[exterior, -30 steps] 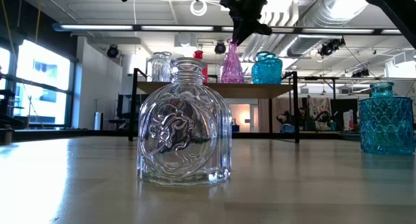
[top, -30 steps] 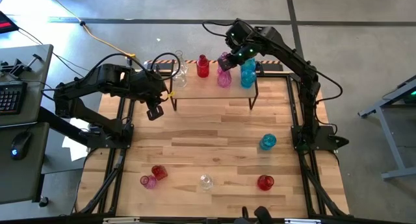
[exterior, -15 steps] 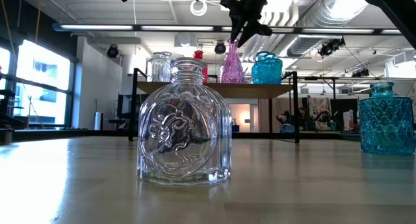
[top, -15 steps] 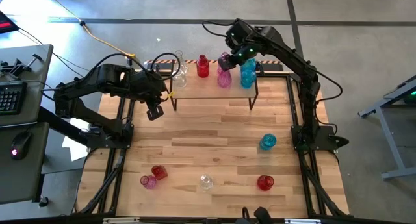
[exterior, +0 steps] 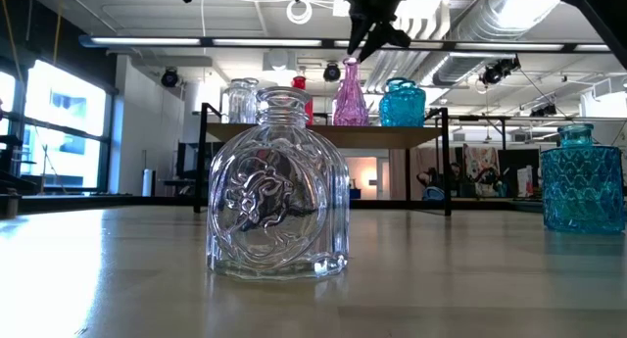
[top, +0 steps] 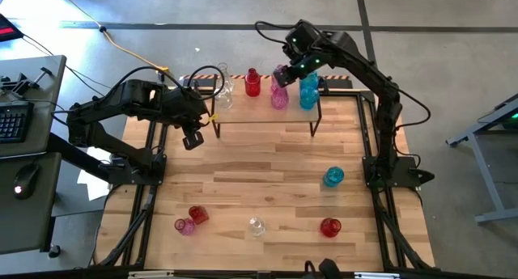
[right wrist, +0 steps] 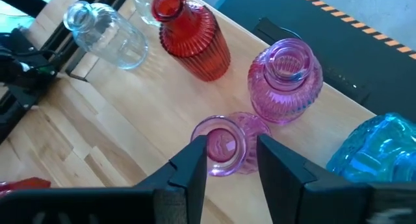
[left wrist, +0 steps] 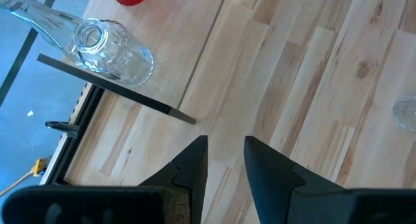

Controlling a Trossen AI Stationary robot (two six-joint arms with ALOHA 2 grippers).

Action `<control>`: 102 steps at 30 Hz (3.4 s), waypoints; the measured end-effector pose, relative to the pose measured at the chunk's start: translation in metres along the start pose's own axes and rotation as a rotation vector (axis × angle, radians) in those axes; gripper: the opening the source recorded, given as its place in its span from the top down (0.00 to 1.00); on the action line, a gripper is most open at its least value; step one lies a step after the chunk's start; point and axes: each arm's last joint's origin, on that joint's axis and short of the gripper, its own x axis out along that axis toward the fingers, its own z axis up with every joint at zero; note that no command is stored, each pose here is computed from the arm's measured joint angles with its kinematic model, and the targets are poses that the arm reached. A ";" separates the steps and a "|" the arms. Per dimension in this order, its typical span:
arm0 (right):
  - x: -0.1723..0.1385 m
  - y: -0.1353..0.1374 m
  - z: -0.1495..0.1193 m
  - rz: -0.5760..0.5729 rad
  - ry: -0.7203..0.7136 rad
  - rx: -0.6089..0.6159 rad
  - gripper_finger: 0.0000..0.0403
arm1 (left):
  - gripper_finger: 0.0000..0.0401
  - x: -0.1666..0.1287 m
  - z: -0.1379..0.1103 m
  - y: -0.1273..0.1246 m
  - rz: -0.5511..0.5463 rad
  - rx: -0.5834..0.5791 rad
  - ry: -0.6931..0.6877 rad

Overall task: Sort vases onto shelf
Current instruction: Put the left red vase on the shelf aligned with the other red vase

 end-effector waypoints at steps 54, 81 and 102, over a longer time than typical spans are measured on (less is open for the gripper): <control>-0.060 0.149 -0.106 0.208 0.010 -0.081 0.72 | 0.77 0.000 0.004 -0.001 -0.016 0.031 -0.041; -0.069 0.173 -0.134 0.183 -0.030 -0.084 0.72 | 0.77 -0.014 -0.019 -0.042 -0.437 0.056 0.172; -0.072 0.179 -0.138 0.164 -0.089 -0.052 0.72 | 0.77 -0.023 -0.039 -0.097 -0.459 0.286 0.211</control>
